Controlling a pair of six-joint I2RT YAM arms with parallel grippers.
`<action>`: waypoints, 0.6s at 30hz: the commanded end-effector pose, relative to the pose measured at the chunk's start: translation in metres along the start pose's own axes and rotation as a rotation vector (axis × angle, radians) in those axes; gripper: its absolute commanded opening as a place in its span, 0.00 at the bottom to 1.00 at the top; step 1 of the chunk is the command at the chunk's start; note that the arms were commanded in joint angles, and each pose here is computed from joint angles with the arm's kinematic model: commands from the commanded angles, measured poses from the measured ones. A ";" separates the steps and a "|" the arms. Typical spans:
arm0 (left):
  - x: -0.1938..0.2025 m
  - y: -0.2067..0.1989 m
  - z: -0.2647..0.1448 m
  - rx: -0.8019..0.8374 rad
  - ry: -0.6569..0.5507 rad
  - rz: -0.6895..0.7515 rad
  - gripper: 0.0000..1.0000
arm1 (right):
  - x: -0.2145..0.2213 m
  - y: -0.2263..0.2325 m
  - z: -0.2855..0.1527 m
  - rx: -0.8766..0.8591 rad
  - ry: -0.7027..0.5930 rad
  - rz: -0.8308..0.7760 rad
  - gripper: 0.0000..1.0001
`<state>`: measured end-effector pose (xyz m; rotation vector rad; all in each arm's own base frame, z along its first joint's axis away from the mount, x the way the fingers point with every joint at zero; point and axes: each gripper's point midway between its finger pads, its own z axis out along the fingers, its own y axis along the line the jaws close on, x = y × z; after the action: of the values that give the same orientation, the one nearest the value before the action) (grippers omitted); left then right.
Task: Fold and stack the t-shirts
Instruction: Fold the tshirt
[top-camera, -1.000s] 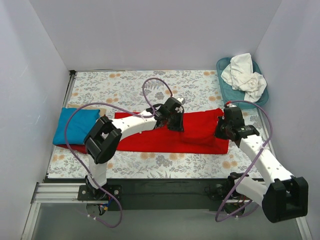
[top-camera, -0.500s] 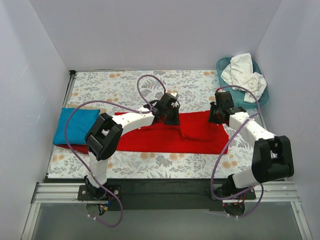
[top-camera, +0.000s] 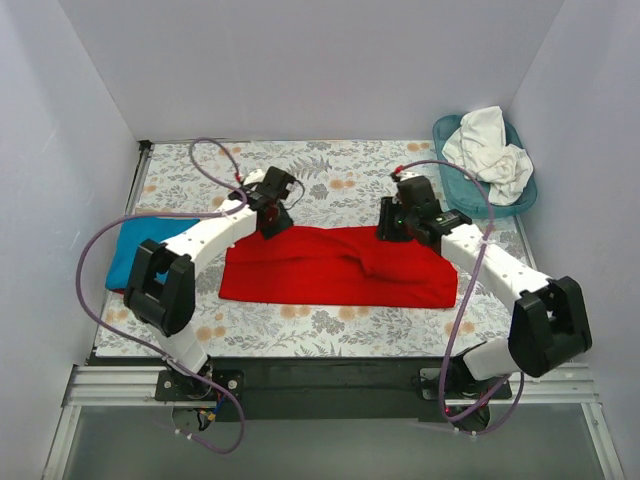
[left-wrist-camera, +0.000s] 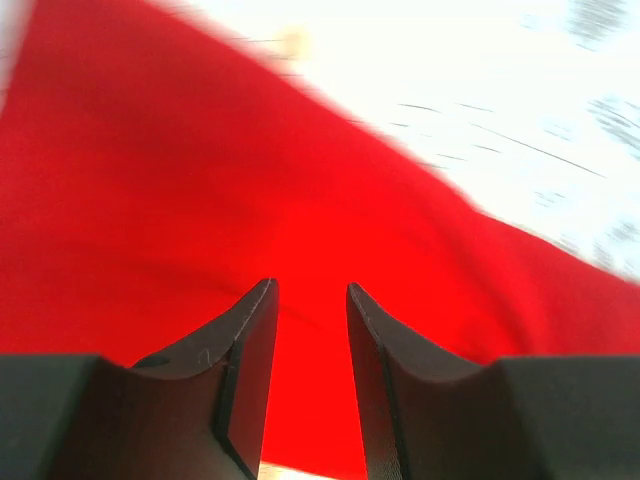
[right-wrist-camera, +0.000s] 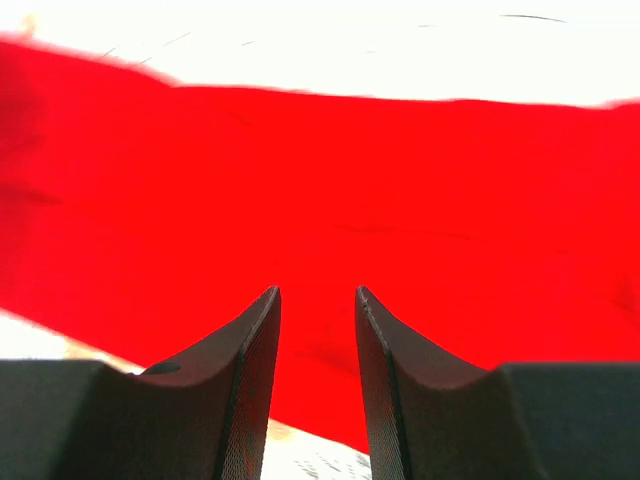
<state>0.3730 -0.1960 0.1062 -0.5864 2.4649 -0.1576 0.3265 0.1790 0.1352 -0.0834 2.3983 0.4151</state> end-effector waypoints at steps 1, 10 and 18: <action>0.004 0.083 -0.009 -0.234 0.003 -0.178 0.33 | -0.010 0.050 0.016 -0.125 -0.012 -0.097 0.42; -0.006 0.147 0.005 -0.345 -0.003 -0.296 0.34 | 0.005 0.096 0.052 -0.239 0.048 -0.309 0.42; -0.002 0.153 0.034 -0.335 0.059 -0.336 0.34 | 0.018 0.107 0.069 -0.249 0.082 -0.391 0.41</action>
<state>0.3234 -0.0543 0.0422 -1.1416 2.4710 0.1648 0.3274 0.2873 0.0882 -0.6242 2.4051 0.5031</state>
